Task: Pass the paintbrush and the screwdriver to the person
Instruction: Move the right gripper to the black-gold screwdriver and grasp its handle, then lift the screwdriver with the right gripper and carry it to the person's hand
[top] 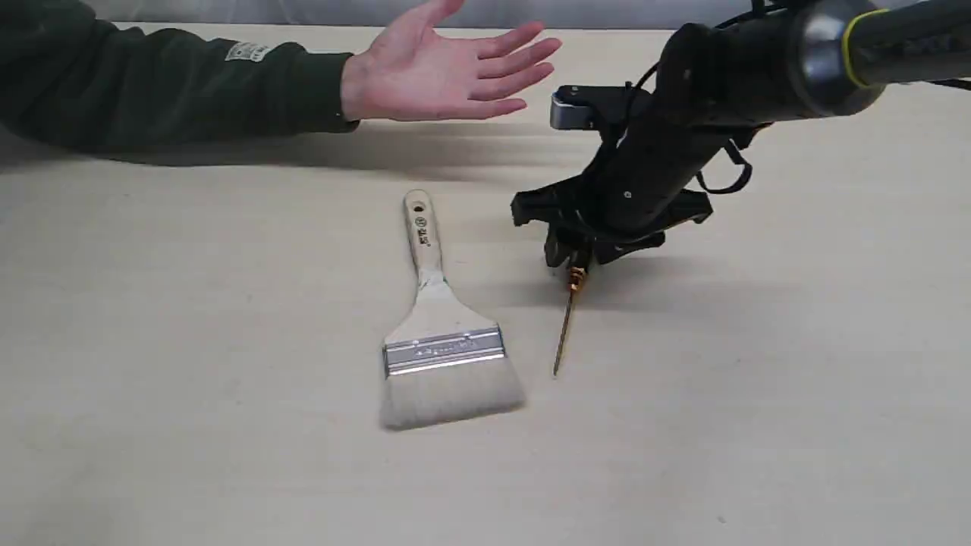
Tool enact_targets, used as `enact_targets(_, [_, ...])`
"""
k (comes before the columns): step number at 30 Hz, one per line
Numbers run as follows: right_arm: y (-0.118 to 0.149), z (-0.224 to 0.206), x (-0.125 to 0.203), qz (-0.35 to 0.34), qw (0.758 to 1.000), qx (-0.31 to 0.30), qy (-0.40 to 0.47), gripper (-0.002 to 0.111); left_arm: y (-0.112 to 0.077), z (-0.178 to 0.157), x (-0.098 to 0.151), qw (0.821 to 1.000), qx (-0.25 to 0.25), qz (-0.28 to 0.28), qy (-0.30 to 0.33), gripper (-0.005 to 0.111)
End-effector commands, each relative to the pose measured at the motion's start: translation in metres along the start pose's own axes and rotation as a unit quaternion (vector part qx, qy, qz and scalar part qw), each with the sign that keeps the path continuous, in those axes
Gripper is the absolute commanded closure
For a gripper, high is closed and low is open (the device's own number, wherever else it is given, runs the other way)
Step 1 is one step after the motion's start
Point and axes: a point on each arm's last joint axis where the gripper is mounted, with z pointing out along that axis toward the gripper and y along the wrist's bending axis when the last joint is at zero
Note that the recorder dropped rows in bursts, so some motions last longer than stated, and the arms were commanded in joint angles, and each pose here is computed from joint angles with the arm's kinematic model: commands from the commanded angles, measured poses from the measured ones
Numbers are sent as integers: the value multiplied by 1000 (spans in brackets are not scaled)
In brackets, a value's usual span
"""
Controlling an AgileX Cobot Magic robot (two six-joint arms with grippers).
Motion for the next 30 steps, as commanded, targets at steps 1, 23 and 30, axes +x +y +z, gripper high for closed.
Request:
enact_targets(1, [-6,8,2,-5,999,27,17,62,-1,0,0,1000,4,-3,-5,107])
enact_targets(23, [-15,-6,3,-67,995,77,6,104,0,0,0,1000,4,-2,-6,107])
enact_targets(30, [-8,-55,9,-74,992,61,-80,104,0,0,0,1000,4,-2,-6,107])
